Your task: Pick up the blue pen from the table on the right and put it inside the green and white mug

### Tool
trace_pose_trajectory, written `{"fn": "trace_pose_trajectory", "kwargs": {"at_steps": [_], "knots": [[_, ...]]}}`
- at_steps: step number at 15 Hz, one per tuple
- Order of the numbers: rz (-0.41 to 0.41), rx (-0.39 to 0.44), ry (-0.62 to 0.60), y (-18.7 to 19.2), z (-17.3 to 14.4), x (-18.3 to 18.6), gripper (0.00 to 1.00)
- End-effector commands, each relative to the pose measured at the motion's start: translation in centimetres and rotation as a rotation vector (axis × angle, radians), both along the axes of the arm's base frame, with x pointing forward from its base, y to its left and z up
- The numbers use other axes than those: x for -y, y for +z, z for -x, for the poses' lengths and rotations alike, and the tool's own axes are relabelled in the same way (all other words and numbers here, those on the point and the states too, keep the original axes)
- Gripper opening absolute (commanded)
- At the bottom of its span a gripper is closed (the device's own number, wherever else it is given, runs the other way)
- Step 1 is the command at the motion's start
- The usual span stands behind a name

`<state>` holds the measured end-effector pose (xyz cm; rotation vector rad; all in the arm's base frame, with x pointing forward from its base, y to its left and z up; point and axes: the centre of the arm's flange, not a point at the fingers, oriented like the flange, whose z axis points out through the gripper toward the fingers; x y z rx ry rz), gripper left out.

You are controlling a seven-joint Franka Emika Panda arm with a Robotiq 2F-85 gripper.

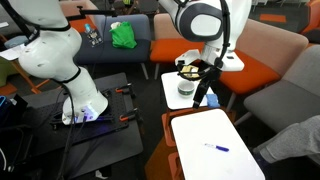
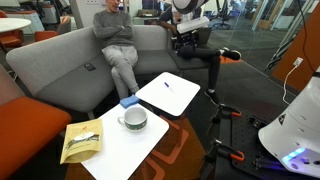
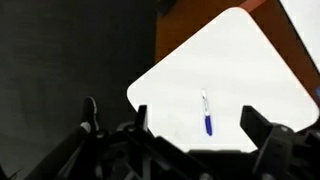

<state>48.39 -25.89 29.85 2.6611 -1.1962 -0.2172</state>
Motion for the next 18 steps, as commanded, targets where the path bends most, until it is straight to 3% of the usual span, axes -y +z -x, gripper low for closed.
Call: {"fn": "trace_pose_trajectory", "kwargs": {"at_steps": [1,7,10,12,18], "knots": [[0.0,-0.001,0.0,0.0,0.0,0.0,1.0],[-0.219,0.18,0.186,-3.5,-0.8,4.3,1.0],[-0.308,0.174,0.203,-7.5,-1.1,7.5,1.0],[-0.32,0.153,0.198,-10.2,-2.0,9.3,1.0],[-0.234,0.089,0.122,-17.8,-7.0,13.0,1.0]]}}
